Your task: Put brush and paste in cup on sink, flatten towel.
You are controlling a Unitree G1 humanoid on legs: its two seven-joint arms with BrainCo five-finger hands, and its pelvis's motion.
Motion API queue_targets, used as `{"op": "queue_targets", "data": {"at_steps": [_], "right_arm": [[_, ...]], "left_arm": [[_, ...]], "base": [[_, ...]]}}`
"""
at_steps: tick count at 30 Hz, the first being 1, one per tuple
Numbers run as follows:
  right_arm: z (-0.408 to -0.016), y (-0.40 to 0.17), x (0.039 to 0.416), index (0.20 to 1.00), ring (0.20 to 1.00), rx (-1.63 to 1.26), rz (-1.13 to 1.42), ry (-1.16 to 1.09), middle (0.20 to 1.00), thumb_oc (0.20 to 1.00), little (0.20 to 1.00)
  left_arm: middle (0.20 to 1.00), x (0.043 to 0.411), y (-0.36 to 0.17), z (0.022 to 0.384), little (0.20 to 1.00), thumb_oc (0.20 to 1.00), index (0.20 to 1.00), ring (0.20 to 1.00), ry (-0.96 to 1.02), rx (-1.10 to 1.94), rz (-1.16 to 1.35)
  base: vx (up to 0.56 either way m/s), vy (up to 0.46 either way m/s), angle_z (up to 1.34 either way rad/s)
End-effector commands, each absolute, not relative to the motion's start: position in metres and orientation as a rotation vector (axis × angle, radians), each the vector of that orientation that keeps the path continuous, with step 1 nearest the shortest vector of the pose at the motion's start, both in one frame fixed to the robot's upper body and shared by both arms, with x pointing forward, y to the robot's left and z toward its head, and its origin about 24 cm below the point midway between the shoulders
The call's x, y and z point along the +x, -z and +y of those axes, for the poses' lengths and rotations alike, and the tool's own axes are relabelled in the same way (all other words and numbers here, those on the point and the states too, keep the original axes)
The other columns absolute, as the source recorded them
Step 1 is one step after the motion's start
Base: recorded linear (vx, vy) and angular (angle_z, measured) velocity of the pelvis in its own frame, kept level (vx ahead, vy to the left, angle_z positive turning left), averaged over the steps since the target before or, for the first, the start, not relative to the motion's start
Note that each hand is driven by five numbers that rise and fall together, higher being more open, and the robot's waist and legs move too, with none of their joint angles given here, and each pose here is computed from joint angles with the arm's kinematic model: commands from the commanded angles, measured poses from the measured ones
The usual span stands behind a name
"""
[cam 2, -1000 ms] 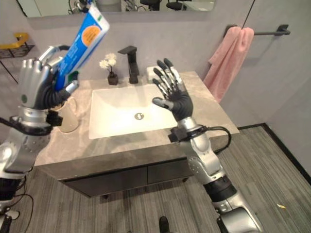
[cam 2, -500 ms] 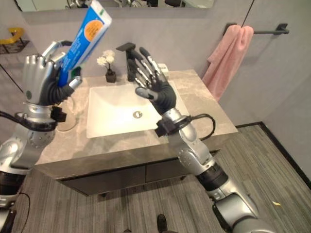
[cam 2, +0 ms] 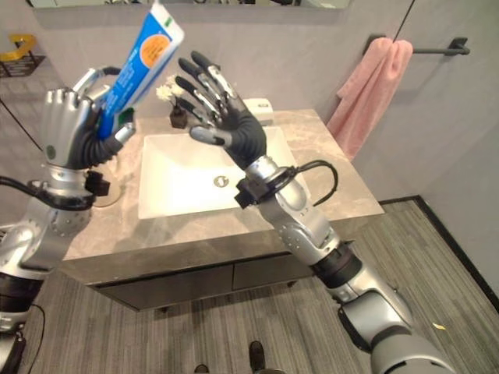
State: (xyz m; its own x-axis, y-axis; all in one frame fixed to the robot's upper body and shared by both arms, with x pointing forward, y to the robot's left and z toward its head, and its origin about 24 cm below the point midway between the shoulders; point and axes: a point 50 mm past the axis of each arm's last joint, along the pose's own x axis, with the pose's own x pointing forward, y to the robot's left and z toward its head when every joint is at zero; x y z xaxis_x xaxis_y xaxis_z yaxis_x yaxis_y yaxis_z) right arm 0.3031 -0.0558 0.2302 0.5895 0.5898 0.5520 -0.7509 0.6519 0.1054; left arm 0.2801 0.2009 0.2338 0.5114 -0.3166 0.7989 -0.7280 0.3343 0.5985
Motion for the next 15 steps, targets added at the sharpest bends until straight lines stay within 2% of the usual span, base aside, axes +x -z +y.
{"op": "queue_targets", "data": {"at_steps": [1, 15], "right_arm": [[-0.046, -0.262, 0.304, 1.0, 1.0, 0.383, -0.605, -0.827, 1.0, 1.0, 1.0], [-0.044, -0.276, 0.31, 1.0, 1.0, 0.294, -0.64, -0.831, 1.0, 1.0, 1.0]], "left_arm": [[0.2, 0.278, -0.271, 0.185, 0.2, 0.2, 0.2, 0.2, -0.384, 1.235, -1.258], [0.2, 0.283, -0.261, 0.178, 0.2, 0.2, 0.2, 0.2, -0.259, 1.283, -1.227]], "base": [[0.0, 0.0, 0.0], [0.0, 0.0, 0.0]]}}
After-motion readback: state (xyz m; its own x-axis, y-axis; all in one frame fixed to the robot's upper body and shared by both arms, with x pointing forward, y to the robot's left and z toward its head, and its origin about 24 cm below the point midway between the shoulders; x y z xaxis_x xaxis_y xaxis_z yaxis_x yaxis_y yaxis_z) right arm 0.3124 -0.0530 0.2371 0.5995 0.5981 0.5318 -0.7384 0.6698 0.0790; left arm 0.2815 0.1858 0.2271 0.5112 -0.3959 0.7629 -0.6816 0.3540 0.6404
